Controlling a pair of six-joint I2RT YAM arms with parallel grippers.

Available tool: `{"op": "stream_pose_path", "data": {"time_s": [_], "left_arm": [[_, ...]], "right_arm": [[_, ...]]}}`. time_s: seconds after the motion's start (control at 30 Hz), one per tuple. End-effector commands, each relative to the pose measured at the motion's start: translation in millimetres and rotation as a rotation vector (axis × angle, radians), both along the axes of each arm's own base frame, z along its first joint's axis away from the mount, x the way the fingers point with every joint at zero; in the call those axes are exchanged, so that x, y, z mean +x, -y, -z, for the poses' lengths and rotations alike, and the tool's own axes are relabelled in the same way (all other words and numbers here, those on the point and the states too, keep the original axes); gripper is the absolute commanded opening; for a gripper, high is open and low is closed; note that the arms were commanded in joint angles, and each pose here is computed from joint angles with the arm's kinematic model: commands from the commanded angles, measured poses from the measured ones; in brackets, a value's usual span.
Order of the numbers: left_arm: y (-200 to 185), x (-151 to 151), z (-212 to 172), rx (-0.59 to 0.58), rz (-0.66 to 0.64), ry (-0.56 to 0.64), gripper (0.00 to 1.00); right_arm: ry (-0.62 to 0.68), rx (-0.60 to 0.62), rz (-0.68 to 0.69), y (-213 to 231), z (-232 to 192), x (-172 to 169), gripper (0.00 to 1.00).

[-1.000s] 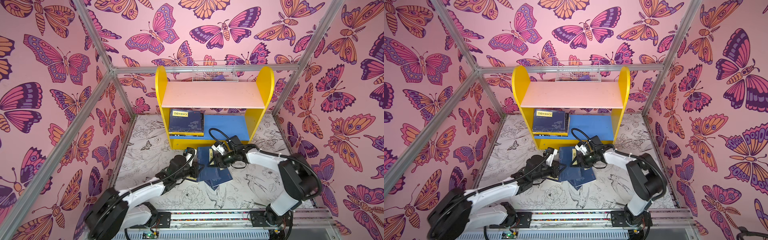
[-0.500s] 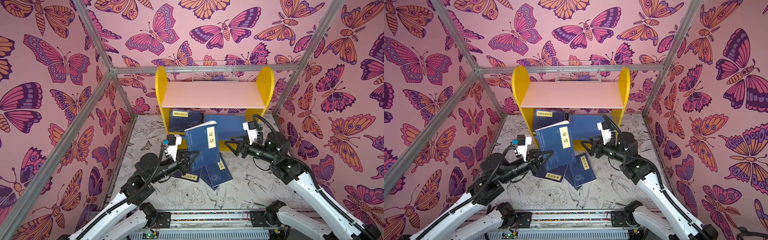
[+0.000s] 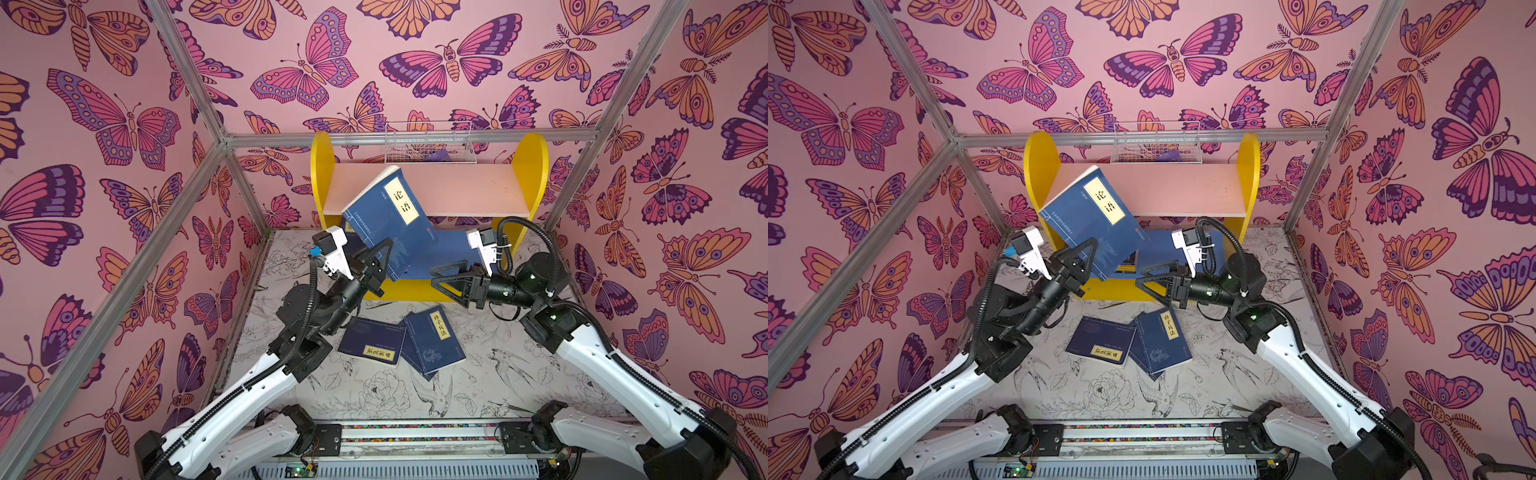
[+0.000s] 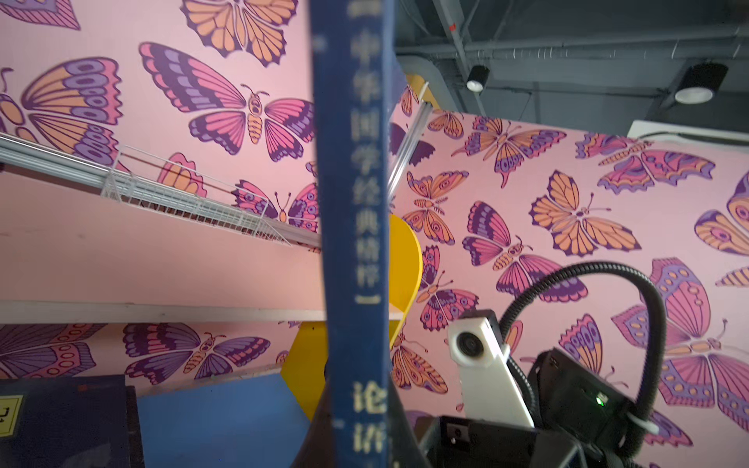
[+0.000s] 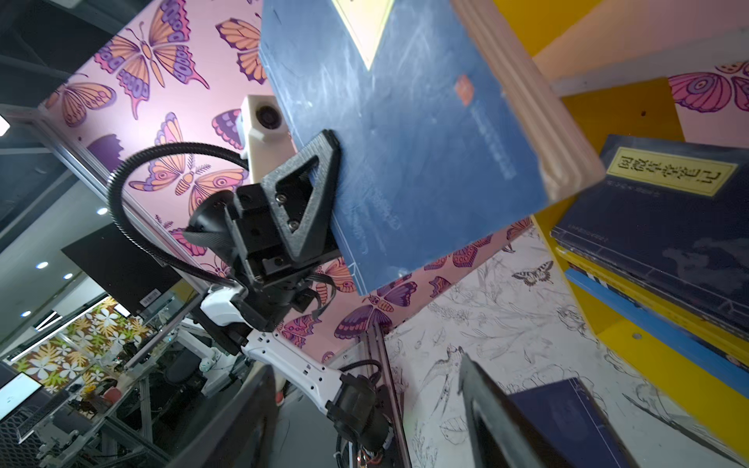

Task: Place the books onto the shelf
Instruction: 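Raise the upright book toward the upper shelf with both grippers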

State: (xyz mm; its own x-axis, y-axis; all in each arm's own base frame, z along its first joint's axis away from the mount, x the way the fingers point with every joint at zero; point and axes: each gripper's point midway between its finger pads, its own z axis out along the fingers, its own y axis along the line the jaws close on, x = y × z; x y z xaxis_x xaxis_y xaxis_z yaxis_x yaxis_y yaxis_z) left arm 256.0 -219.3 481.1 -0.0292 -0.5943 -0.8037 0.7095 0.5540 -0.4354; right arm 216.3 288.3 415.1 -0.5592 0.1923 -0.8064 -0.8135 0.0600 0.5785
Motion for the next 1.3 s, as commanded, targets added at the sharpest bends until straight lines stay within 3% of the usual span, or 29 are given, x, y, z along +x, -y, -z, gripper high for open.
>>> {"op": "stream_pose_path", "data": {"time_s": [0.0,0.17,0.37,0.77,1.27], "left_arm": [[-27,-9,-44,-0.196,-0.032,0.092,0.0],[-38,-3,-45,-0.303,-0.036,0.073,0.0],[-43,5,-43,-0.384,-0.018,0.051,0.0],[-45,9,-45,-0.437,0.006,0.076,0.0],[-49,-5,-54,-0.404,0.012,0.145,0.0]], "right_arm": [[0.042,0.147,-0.009,-2,-38,4,0.72],[-0.01,0.301,-0.011,-11,-59,28,0.7],[-0.001,0.393,-0.106,-32,-82,23,0.69],[-0.051,0.411,-0.166,-65,-83,27,0.61],[-0.113,0.31,-0.077,-86,-53,52,0.56]]}}
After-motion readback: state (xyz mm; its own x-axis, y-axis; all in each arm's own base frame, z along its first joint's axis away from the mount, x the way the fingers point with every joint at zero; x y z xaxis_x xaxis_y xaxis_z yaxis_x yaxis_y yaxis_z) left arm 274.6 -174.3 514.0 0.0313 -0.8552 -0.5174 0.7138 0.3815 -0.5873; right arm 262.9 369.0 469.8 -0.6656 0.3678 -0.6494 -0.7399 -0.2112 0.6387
